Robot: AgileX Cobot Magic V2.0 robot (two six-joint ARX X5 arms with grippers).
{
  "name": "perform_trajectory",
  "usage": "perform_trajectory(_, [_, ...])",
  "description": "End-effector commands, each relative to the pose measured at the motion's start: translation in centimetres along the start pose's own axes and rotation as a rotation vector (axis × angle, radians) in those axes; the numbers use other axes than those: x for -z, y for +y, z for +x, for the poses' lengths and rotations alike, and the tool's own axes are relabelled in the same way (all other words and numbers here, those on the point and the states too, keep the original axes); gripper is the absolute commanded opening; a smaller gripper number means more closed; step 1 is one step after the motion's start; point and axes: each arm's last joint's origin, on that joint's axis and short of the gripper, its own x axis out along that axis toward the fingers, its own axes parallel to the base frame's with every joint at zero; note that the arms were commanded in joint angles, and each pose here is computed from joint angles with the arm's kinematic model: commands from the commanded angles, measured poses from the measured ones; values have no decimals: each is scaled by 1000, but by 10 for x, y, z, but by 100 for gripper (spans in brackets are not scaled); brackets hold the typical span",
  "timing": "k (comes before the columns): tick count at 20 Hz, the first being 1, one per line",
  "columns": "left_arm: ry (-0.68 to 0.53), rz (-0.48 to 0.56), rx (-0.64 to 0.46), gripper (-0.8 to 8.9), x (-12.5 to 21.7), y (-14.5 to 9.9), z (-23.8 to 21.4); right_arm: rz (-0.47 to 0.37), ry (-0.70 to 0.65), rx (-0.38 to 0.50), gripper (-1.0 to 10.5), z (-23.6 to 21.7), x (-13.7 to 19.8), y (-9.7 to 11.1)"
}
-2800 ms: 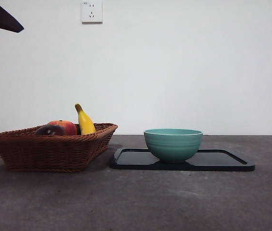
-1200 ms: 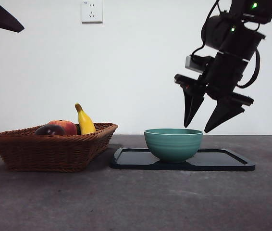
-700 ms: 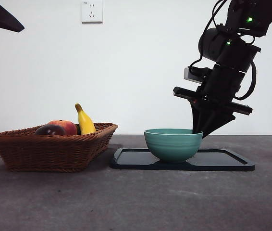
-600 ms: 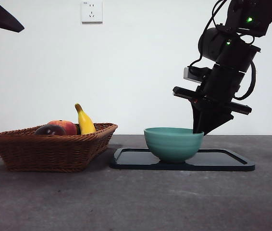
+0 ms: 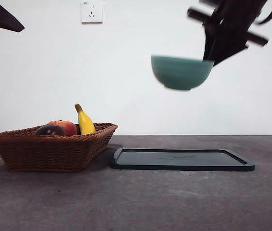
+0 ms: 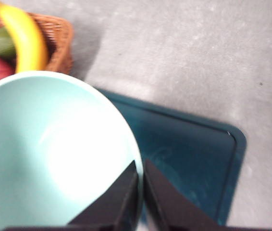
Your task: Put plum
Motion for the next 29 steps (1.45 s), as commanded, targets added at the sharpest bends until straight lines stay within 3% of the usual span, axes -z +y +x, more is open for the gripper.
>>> perform_trajectory(1, [-8,20,5,402,-4,-1,-1,-50,-14,-39,6,-29,1,10])
perform_trajectory(5, [-8,24,5,402,-4,-1,-1,-101,28,-64,6,-68,20,24])
perform_trajectory(9, [-7,26,5,402,-4,-1,-1,-140,57,-101,6,-75,51,33])
perform_trajectory(15, [-6,26,5,402,-4,-1,-1,-162,167,-159,6,-33,104,43])
perform_trajectory(20, [-6,25,5,402,-4,-1,-1,-133,210,-193,6,3,142,49])
perform_trajectory(29, [0,21,6,402,-3,-1,-1,-160,320,-92,6,48,164,51])
